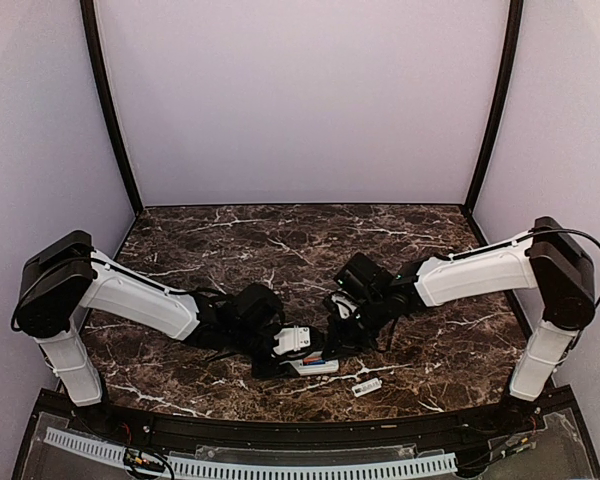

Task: Load the batteries into the remote control
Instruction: Load the battery into the battery compartment.

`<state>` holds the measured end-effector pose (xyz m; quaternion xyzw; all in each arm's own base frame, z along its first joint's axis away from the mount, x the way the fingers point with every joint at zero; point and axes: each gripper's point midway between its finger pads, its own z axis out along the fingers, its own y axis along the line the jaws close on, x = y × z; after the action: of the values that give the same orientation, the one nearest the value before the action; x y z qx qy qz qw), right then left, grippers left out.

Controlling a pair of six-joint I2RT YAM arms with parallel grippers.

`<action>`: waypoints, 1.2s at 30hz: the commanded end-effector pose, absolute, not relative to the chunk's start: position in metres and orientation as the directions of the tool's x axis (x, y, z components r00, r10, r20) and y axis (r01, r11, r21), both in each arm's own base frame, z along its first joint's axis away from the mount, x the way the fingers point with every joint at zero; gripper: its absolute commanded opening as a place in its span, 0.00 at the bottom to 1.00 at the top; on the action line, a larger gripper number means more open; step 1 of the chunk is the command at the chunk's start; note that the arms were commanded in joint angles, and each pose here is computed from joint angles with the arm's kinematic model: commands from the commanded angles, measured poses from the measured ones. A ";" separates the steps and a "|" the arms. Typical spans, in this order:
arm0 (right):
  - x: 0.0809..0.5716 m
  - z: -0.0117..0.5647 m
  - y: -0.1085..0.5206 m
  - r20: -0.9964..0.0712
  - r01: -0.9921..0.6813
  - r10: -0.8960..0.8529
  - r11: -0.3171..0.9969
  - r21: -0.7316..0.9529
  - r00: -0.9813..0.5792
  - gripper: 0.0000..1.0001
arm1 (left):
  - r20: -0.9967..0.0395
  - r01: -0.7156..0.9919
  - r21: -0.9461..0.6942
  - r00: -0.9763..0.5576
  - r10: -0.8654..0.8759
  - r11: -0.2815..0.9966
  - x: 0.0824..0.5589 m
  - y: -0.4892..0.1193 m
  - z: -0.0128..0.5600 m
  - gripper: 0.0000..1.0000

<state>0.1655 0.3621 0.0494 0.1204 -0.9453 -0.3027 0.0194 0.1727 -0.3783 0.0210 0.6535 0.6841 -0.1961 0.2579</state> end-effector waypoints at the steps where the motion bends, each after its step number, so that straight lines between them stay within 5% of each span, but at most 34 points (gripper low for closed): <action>1: 0.163 0.041 0.359 -0.024 -0.212 -0.239 0.808 0.549 -0.971 0.06 | -0.606 0.999 0.044 0.007 0.795 0.024 0.160 -0.386 0.007 0.00; 27: 0.160 0.022 0.369 0.002 -0.216 -0.258 0.810 0.546 -0.966 0.00 | -0.604 0.999 0.041 0.008 0.797 0.021 0.159 -0.386 0.005 0.00; 36: 0.161 0.005 0.337 -0.008 -0.269 -0.277 0.925 0.268 -0.961 0.00 | -0.604 0.999 0.043 0.006 0.797 0.025 0.160 -0.386 0.006 0.00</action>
<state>0.1706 0.3573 0.0377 0.1256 -0.9636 -0.2338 0.0315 0.1722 -0.3784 0.0204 0.6539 0.6830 -0.1997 0.2570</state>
